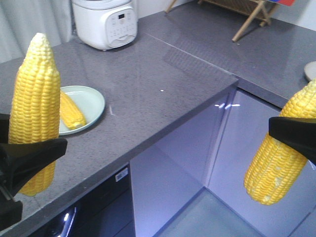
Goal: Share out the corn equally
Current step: 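Turn and drive the base along the counter holding both cobs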
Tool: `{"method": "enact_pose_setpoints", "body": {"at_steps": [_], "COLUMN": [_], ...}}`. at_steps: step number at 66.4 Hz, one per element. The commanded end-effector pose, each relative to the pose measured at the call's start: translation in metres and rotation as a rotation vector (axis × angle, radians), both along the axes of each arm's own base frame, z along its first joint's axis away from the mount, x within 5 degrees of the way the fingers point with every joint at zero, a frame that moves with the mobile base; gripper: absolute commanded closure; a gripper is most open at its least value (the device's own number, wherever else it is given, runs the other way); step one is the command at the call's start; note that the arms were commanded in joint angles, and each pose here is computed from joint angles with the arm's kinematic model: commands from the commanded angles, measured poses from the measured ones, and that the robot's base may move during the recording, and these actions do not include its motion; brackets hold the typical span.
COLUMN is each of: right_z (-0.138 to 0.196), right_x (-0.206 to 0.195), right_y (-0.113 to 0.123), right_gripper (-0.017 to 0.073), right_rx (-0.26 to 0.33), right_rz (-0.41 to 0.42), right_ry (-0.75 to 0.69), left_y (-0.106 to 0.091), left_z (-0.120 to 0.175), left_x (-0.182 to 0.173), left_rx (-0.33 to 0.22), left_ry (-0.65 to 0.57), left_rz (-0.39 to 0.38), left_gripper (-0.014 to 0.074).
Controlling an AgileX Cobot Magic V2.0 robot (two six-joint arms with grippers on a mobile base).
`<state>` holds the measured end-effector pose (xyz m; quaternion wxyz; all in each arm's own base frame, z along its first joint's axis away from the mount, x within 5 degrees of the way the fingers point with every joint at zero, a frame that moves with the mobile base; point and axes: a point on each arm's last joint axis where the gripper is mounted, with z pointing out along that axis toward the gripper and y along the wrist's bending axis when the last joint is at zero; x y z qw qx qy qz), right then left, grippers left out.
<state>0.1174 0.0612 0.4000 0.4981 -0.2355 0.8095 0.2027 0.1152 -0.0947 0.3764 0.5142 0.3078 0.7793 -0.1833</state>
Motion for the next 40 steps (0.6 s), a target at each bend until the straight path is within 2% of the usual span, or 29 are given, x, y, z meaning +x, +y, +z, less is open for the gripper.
{"method": "enact_pose_setpoints", "body": {"at_steps": [1,40], "right_z": [0.0131,0.0131], "right_x": [0.0005,0.0005], "right_y": [-0.0006,-0.0006], "right_gripper": [0.0363,0.0363], "right_rx": [0.047,0.047], "right_rz": [-0.024,-0.024], "right_ry": [-0.072,-0.072], "left_y": [0.0004,0.0004], "left_z": [0.0159,0.0159], "left_x": [-0.0001,-0.0001], "left_rx": [-0.072,-0.072], "left_ry": [-0.076,-0.076], "left_rz": [0.007,0.007], "left_gripper": [0.0334,0.0334]}}
